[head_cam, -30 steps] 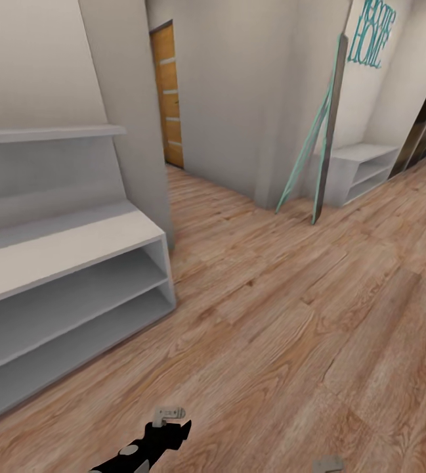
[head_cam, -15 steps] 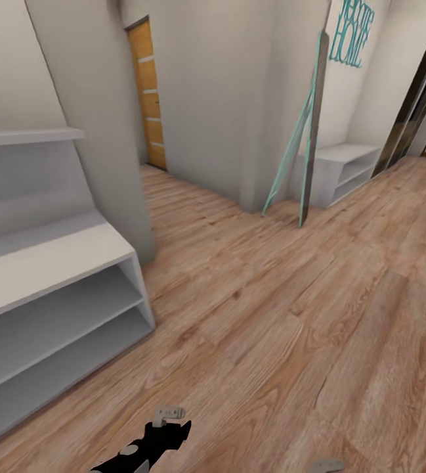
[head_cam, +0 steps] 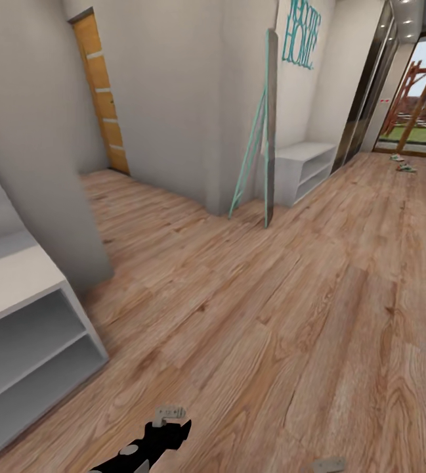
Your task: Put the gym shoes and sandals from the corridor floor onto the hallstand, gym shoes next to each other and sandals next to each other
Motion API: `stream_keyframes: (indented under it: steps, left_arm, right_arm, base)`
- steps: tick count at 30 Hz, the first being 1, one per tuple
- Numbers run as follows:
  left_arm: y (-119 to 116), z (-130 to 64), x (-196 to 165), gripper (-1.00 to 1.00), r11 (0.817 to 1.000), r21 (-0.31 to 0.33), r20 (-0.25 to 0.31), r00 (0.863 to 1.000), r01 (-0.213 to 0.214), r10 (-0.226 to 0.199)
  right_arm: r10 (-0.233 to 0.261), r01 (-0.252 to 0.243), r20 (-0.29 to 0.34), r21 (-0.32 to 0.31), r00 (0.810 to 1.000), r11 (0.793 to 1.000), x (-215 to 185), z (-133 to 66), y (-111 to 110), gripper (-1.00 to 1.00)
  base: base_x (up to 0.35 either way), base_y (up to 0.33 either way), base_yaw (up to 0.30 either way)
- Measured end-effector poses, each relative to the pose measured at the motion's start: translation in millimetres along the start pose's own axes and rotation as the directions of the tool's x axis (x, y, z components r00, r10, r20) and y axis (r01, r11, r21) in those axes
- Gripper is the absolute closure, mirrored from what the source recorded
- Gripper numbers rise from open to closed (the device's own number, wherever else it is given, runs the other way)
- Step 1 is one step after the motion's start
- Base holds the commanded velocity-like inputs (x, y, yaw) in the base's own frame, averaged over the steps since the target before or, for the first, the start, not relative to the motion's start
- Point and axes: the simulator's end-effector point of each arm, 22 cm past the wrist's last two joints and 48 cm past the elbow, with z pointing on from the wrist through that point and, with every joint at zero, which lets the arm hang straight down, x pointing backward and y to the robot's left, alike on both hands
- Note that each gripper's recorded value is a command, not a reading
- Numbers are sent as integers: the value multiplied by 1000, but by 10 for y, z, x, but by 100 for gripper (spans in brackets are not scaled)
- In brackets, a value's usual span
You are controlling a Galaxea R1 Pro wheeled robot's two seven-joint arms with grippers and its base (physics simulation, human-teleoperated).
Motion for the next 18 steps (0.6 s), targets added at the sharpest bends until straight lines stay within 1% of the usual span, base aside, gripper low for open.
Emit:
stream_keyframes:
  steps: [18]
  left_arm:
    - [0, 0, -3, -100, 1000, 0, 1, 1000, 0, 0]
  right_arm:
    - [-2, 2, -6, -3, 1000, 1000, 53, -12, 16, -100]
  base:
    - [274, -207, -286]
